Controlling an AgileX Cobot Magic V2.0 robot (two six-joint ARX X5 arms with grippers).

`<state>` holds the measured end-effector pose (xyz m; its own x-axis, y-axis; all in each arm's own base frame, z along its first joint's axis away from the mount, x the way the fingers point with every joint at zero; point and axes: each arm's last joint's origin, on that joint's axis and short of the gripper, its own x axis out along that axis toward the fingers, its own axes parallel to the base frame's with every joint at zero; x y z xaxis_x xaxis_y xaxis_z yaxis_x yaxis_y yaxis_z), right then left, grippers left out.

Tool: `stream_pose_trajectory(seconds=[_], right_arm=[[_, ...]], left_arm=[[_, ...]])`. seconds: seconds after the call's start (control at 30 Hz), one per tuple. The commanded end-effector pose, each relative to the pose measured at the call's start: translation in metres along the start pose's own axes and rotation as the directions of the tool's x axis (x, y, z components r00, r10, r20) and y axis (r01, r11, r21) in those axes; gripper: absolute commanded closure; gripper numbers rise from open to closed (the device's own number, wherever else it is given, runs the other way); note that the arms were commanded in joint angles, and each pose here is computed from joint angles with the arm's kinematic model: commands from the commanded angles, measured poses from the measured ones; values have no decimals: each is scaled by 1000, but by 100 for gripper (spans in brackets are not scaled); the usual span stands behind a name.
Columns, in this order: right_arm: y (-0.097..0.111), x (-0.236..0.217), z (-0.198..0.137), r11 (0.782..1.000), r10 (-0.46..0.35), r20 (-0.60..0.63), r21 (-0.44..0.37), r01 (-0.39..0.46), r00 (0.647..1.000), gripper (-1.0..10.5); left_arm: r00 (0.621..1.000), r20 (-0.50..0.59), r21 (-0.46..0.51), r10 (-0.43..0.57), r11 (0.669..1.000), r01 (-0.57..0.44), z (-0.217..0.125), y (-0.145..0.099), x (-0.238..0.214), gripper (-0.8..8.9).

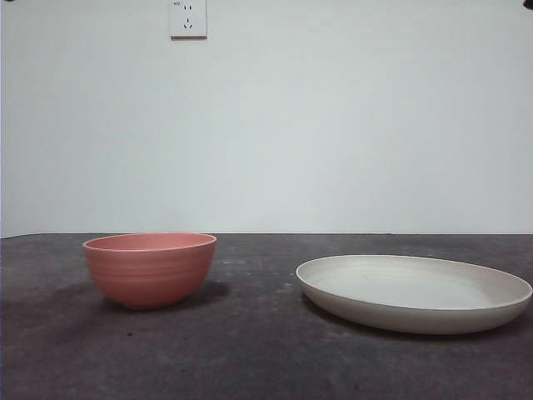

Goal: Place the red bowl on the white plate

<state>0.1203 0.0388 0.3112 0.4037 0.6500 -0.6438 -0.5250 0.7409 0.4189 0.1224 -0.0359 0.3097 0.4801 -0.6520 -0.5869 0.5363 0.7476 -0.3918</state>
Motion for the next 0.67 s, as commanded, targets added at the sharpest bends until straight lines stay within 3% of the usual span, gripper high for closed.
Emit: stream_pose_trajectory(seconds=[0.03,0.33,0.67], right_arm=[[2,-2,4,1000,1,14,-8,-1,1000,644],[2,-2,4,1000,1,14,-8,-1,1000,644],[2,-2,4,1000,1,14,-7,-1,1000,644]], left_arm=[[1000,16,29,-6,1000,6,5,-2,-3,405],[999,31,-30,31,999,-30,18,4,10,405],[978,-99,-6,184,983,-186,57,12,53,407]])
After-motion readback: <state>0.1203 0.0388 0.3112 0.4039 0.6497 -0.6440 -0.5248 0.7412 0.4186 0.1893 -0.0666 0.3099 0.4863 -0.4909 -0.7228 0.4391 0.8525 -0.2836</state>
